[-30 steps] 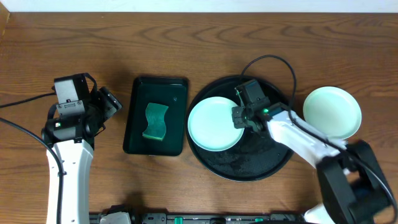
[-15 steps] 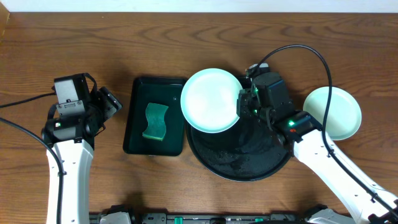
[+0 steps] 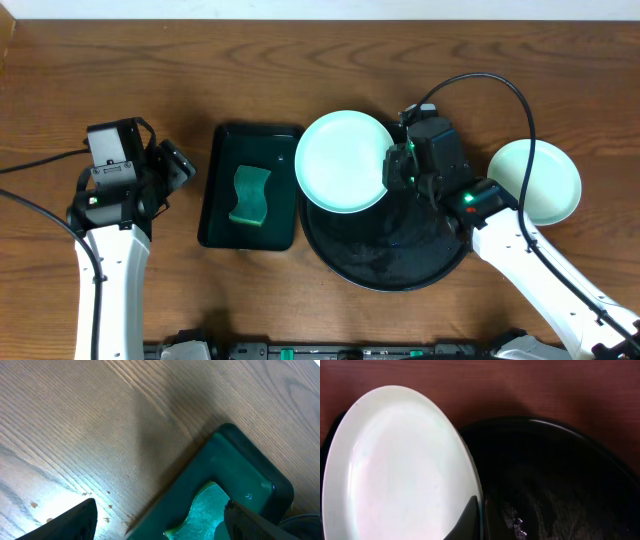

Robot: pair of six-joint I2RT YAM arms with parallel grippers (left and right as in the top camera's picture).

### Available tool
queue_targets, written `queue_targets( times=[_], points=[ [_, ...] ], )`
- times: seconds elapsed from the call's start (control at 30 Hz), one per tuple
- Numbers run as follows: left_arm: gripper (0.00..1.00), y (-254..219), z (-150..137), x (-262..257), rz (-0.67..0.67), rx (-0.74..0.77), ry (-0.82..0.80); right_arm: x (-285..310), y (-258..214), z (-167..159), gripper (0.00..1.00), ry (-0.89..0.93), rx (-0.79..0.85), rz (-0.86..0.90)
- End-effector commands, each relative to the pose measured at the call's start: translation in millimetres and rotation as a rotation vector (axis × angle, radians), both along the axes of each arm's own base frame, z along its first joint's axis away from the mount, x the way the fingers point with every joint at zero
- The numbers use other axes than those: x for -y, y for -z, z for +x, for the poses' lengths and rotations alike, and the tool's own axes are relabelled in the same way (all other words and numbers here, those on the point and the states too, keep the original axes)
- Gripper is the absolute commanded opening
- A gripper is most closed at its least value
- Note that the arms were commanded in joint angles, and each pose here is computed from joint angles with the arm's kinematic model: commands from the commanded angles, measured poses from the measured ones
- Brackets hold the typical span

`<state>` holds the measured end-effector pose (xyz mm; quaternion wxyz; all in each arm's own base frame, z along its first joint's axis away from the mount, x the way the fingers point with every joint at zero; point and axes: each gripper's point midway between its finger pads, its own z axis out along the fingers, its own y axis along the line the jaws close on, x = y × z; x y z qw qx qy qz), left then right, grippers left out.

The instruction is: Clean dirty plates on tray and stack at the side

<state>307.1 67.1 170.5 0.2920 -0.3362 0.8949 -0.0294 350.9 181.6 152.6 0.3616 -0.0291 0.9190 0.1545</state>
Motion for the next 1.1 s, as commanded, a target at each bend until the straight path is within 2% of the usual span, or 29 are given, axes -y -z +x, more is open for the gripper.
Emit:
queue_targets(
  times=[0.0, 0.23, 0.67, 0.9, 1.07],
  points=[
    [0.81, -9, 2, -3, 0.008, 0.022, -0.009, 3, -5, 3, 0.02, 0.03, 0.007, 0.014],
    [0.81, -9, 2, -3, 0.008, 0.022, -0.009, 7, -1, 4, 0.01, 0.165, -0.007, 0.038],
    [0.81, -9, 2, -3, 0.008, 0.022, -0.009, -63, 35, 13, 0.01, 0.069, 0.13, -0.096],
    [0.81, -9, 2, -3, 0.008, 0.022, -0.009, -92, 8, 16, 0.02, 0.013, 0.341, -0.193],
    [0.81, -9, 2, -3, 0.008, 0.022, -0.009, -108, -26, 13, 0.02, -0.058, 0.532, -0.361]
  ],
)
